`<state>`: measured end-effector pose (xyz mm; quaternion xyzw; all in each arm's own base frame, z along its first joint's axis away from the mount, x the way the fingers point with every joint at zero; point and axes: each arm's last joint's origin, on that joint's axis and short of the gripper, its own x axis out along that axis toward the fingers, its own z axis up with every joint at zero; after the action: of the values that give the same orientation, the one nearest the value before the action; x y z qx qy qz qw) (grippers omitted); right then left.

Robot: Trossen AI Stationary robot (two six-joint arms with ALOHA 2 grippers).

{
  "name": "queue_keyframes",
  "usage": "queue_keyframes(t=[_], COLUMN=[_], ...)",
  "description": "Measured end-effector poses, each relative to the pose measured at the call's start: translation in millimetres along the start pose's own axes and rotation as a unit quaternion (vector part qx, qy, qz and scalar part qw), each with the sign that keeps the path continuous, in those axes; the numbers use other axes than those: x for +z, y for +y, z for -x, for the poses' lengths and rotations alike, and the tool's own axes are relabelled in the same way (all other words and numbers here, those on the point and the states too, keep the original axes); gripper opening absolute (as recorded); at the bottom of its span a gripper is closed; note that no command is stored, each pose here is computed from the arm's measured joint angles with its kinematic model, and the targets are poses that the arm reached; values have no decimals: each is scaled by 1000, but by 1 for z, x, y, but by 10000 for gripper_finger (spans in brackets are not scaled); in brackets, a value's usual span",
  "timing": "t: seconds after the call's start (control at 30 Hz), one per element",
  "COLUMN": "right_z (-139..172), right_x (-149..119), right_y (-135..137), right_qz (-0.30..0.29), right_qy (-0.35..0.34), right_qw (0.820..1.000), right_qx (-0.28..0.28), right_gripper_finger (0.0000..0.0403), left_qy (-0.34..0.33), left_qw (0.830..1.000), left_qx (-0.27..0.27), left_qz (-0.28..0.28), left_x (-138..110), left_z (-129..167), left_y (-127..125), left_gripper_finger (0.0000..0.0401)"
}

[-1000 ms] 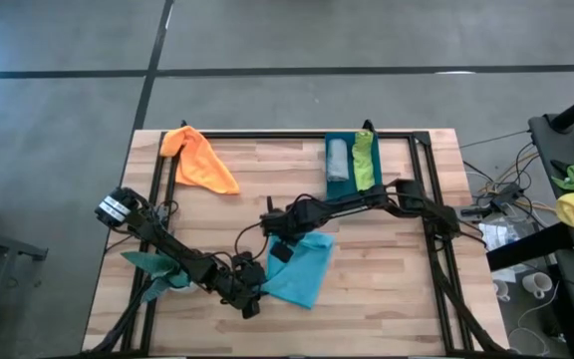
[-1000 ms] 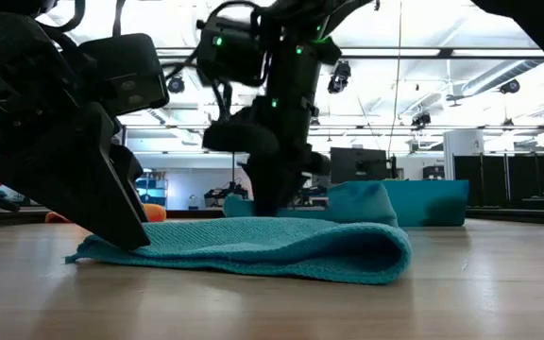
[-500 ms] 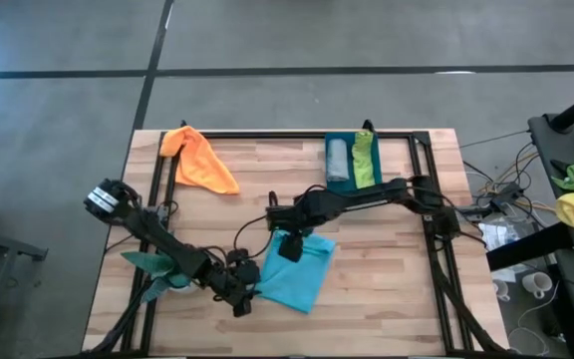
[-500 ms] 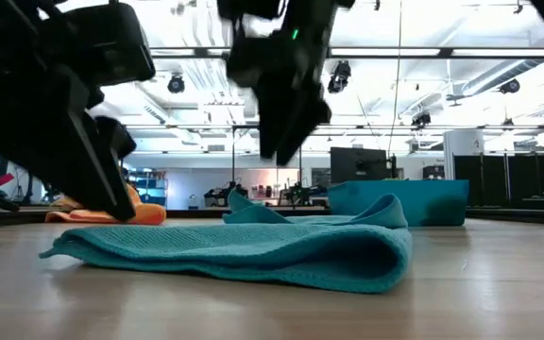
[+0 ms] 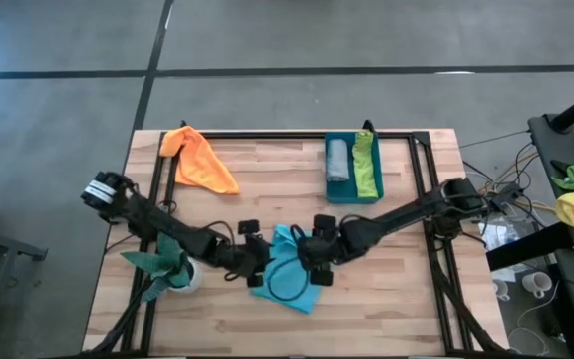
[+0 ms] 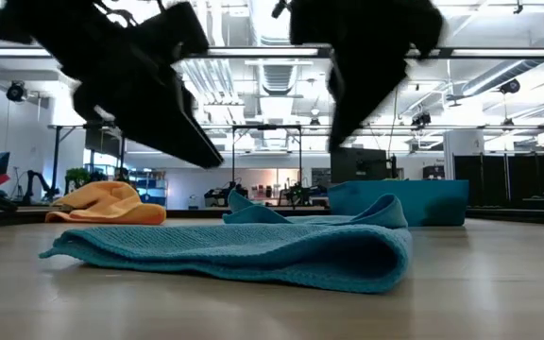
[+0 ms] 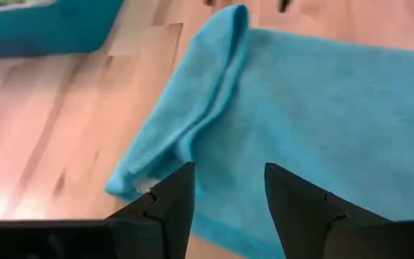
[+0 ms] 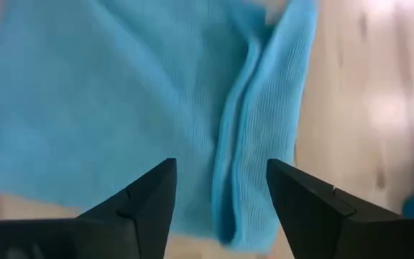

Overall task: Roll microfiber towels into tight, uniform cylinder then place into a basket
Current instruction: Roll the blue towel

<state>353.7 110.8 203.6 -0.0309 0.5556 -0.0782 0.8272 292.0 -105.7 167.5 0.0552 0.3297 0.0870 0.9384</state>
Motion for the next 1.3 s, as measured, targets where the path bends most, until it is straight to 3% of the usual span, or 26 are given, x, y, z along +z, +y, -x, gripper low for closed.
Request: queue_keyframes(t=[0.2,0.33,0.43,0.67,0.87,0.97,1.07,1.3], right_z=[-11,-11,-3,7,-4,-12,-7,-20], right_x=[-23,-21,-16,-14,-29,-40,-37,-40], right_y=[5,7,7,5,3,0,-2,-16], right_qz=[-33,-40,-46,-52,-49,-62,-80,-121], right_qy=[27,7,-11,-26,4,27,-6,-37], right_qw=[999,999,999,998,999,998,997,992], right_qx=[-13,-3,3,9,7,4,17,-4], right_gripper_finger=[174,159,154,154,145,126,101,30], left_qy=[25,31,43,46,45,65,84,91], left_qw=[999,998,998,998,998,997,995,993], left_qx=[29,10,2,28,36,46,58,67], left_qz=[-9,-52,-53,21,34,23,9,-23], left_x=[-7,-14,-18,-15,-13,-17,-22,-22], left_z=[-18,-33,-45,-58,-56,-57,-61,-63], left_y=[9,7,6,12,16,20,25,30], left_gripper_finger=[153,153,152,115,65,35,6,1])
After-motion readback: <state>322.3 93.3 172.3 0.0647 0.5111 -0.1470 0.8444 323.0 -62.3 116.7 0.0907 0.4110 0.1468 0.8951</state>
